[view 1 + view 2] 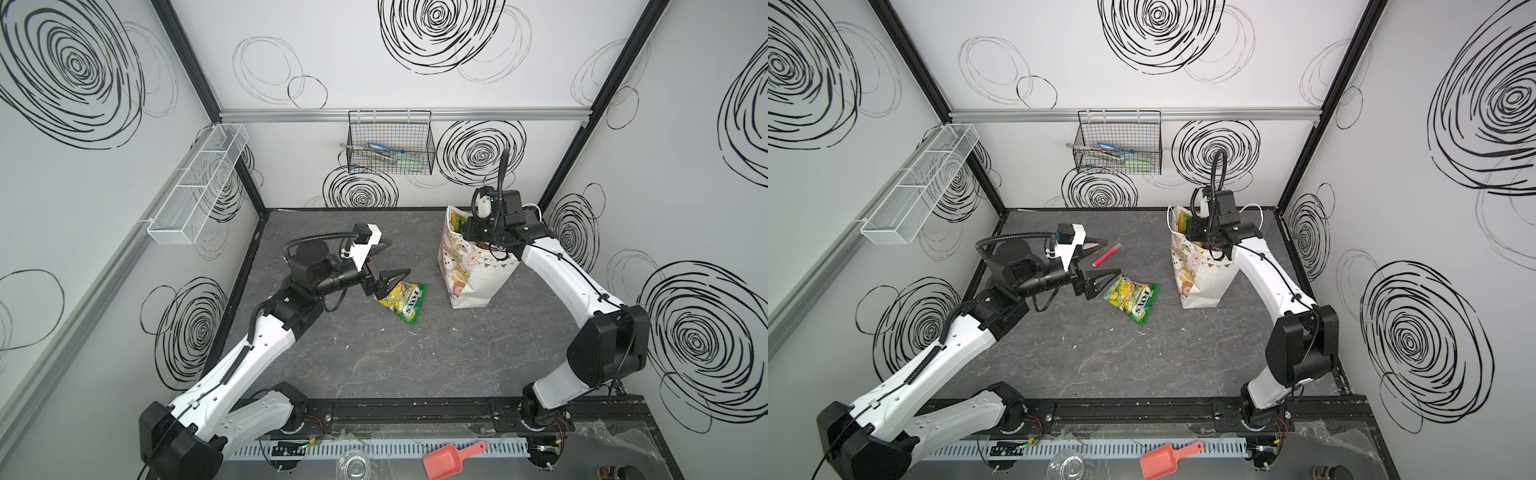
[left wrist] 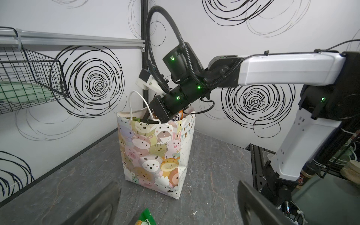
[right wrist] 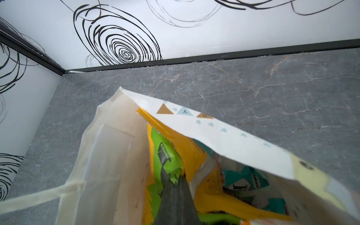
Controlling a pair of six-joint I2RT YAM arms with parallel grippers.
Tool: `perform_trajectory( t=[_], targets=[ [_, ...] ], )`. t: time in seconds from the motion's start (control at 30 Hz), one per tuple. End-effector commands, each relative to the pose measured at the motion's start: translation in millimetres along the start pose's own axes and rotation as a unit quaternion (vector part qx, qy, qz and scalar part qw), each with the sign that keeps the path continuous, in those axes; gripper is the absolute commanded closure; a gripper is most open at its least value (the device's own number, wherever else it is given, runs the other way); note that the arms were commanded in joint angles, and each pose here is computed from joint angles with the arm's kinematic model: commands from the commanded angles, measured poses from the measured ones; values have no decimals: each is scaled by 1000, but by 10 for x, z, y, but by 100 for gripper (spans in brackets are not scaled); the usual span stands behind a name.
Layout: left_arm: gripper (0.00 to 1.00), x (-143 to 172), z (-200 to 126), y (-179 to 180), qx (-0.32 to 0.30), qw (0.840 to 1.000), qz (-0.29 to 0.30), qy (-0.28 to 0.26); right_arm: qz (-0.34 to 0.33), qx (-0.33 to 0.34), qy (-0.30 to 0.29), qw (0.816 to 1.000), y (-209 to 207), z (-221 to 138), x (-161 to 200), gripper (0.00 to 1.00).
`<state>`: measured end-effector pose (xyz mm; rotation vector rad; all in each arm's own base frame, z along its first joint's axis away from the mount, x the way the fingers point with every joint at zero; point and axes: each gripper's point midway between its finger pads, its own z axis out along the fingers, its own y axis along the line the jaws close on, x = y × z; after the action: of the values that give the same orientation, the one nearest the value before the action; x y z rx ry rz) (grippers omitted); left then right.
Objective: Take the snacks out of the paper bag
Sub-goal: Pick up the snack from the paper bag.
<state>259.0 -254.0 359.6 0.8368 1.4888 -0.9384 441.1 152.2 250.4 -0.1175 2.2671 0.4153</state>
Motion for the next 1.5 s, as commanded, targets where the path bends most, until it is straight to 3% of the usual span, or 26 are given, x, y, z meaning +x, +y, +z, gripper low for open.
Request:
perform_trajectory(
  t=[0.0, 0.33, 0.93, 1.23, 1.47],
  targets=[
    [4, -74, -62, -80, 8, 999, 23, -21, -5, -5, -39, 999, 35, -132, -232, 99],
    [4, -37, -46, -194, 24, 999, 23, -17, -6, 1, -74, 997, 40, -240, -497, 100],
    [4, -37, -59, -159, 11, 999, 27, -17, -3, 14, -106, 994, 25, -496, -622, 100],
    [4, -36, -58, -149, 8, 999, 26, -16, 7, -23, -127, 992, 187, -721, -706, 100],
    [4, -36, -72, -125, -2, 999, 30, -15, -30, -56, -109, 992, 710, -644, -512, 100]
  ],
)
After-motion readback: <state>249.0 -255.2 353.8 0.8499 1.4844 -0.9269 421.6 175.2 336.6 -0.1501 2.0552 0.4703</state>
